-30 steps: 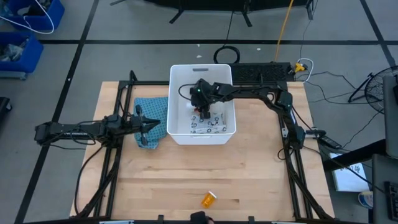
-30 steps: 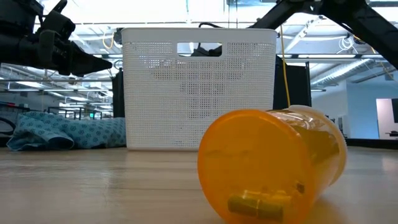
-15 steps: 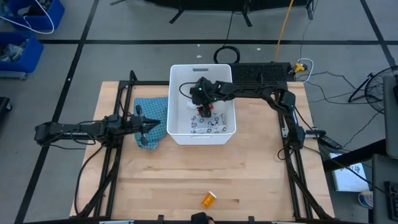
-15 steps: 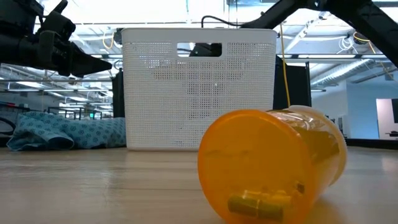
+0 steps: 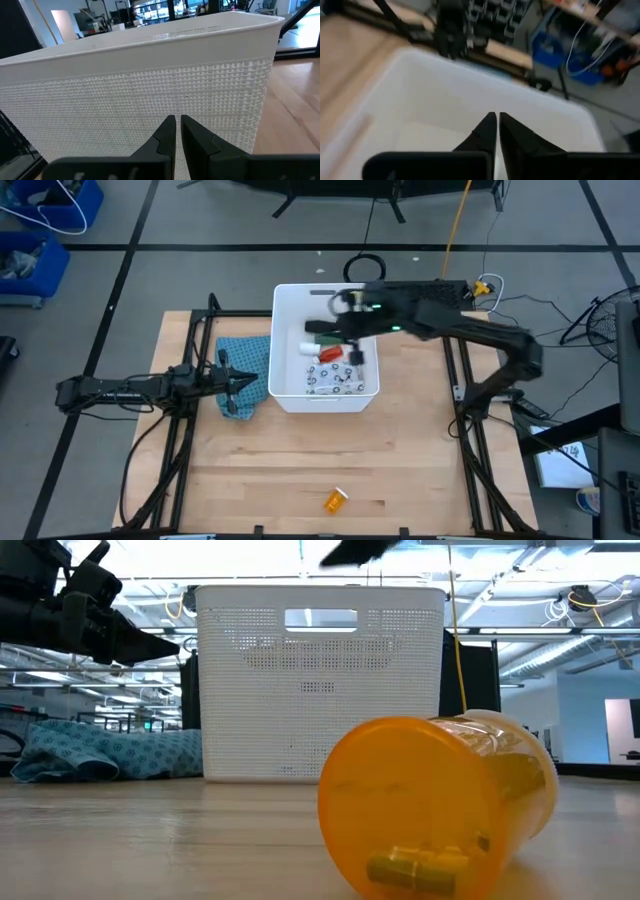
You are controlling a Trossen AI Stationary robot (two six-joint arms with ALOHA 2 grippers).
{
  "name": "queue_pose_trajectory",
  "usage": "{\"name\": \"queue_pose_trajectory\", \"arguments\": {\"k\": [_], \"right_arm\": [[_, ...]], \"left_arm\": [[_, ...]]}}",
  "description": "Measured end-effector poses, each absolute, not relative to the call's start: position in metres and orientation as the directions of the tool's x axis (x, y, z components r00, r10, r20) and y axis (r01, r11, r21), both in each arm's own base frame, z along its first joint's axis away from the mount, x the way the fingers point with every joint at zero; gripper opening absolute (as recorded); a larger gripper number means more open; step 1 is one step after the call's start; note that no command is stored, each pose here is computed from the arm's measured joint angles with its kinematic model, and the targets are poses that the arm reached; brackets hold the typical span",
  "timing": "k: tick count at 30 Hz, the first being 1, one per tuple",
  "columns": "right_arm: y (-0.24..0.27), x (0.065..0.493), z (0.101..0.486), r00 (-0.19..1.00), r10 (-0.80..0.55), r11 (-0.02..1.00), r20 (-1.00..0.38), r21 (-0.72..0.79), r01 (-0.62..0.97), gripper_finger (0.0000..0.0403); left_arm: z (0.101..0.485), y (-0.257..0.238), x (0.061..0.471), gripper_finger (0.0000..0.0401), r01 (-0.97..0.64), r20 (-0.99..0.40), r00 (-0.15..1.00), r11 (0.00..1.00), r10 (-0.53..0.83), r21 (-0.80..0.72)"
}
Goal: Pick & place medical supplies in basket/bin
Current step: Put the orange pill bottle into the white container
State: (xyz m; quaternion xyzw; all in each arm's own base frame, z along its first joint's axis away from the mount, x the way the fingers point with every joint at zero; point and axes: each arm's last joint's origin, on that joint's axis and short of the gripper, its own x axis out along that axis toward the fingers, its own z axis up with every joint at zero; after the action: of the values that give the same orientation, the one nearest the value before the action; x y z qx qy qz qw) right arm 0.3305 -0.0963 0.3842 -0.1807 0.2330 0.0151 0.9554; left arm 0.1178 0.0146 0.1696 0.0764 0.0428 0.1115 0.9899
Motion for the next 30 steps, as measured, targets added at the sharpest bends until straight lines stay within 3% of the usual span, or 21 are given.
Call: {"name": "queue_pose_trajectory", "arguments": {"k": [6,9,13,21,30], "right_arm": [[-0.062,0.269,0.427,0.922,-0.002,0.946,-0.387,-0.298,-0.123,0.0004],[-0.049,0.242,0.420,0.928,0.146,0.949,-0.343,-0.218,-0.229,0.0003],[-0.039,0.212,0.388,0.946,0.211,0.958,-0.246,-0.143,-0.250,0.0001],[-0.018,0.167,0.308,0.991,0.098,0.993,-0.092,-0.058,-0.103,0.0000],[0.002,0.145,0.234,0.981,0.182,0.981,-0.073,-0.047,-0.186,0.0000]], "left_arm": [[0.170,0.015,0.118,0.0033,-0.215,-0.068,0.971,0.964,0.227,0.158],[0.170,0.015,0.118,0.0033,-0.214,-0.067,0.972,0.964,0.227,0.157],[0.170,0.015,0.118,0.0033,-0.216,-0.065,0.972,0.965,0.227,0.151],[0.170,0.015,0.118,0.0033,-0.220,-0.058,0.972,0.969,0.228,0.110],[0.170,0.015,0.118,0.0033,-0.220,-0.059,0.972,0.969,0.228,0.107]]}}
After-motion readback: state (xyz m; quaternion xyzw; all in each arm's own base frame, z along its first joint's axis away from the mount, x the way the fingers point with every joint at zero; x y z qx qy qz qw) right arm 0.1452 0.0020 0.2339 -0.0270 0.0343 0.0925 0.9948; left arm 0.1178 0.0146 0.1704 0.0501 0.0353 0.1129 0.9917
